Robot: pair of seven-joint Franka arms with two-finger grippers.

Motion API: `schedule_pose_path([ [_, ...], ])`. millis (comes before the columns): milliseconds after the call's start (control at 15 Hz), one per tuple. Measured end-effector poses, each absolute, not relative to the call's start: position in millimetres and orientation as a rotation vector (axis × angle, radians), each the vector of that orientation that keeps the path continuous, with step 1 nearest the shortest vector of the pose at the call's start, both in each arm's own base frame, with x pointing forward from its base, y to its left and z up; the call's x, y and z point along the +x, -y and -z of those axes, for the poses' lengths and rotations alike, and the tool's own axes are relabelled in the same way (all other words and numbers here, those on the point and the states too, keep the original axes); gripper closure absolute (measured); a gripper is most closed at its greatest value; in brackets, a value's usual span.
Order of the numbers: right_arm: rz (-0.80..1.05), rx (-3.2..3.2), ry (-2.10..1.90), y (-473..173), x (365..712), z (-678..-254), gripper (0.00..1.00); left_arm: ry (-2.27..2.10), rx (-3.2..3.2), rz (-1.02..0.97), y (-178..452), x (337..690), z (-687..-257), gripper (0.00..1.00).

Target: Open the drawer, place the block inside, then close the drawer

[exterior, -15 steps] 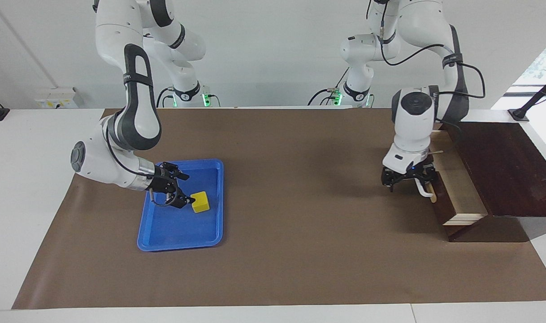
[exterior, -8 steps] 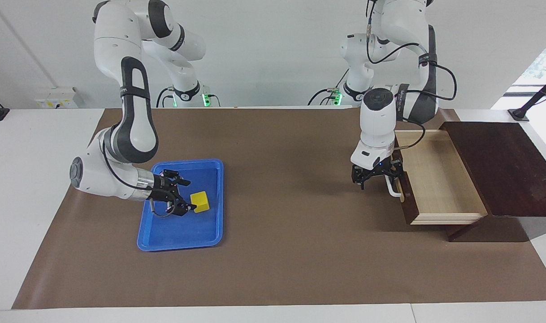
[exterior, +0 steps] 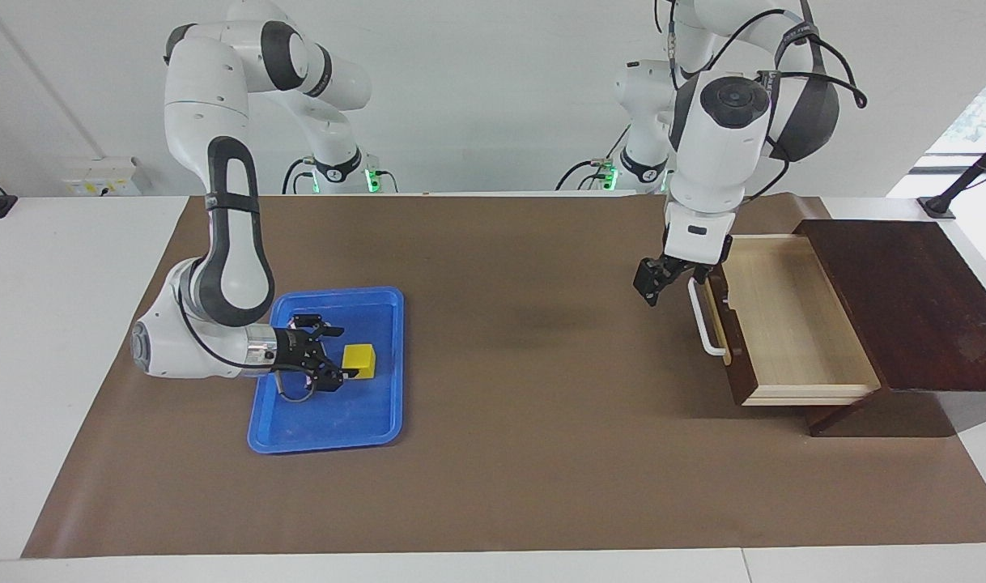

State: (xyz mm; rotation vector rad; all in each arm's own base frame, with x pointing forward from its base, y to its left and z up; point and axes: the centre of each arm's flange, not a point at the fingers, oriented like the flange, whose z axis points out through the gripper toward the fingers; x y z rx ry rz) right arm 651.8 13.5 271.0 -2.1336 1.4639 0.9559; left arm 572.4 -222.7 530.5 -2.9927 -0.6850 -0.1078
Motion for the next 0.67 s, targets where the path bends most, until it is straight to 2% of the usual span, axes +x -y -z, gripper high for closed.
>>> schedule_pose_path([
  [333, -0.938, -2.046, -1.538, 2, 656, -272, 0.0, 1.319, -2.836, 0.058, 253, 563, -521, 0.0],
  [667, -0.956, -1.992, -1.576, 7, 650, -260, 0.0, 1.508, -2.766, 0.063, 250, 566, -508, 0.0],
])
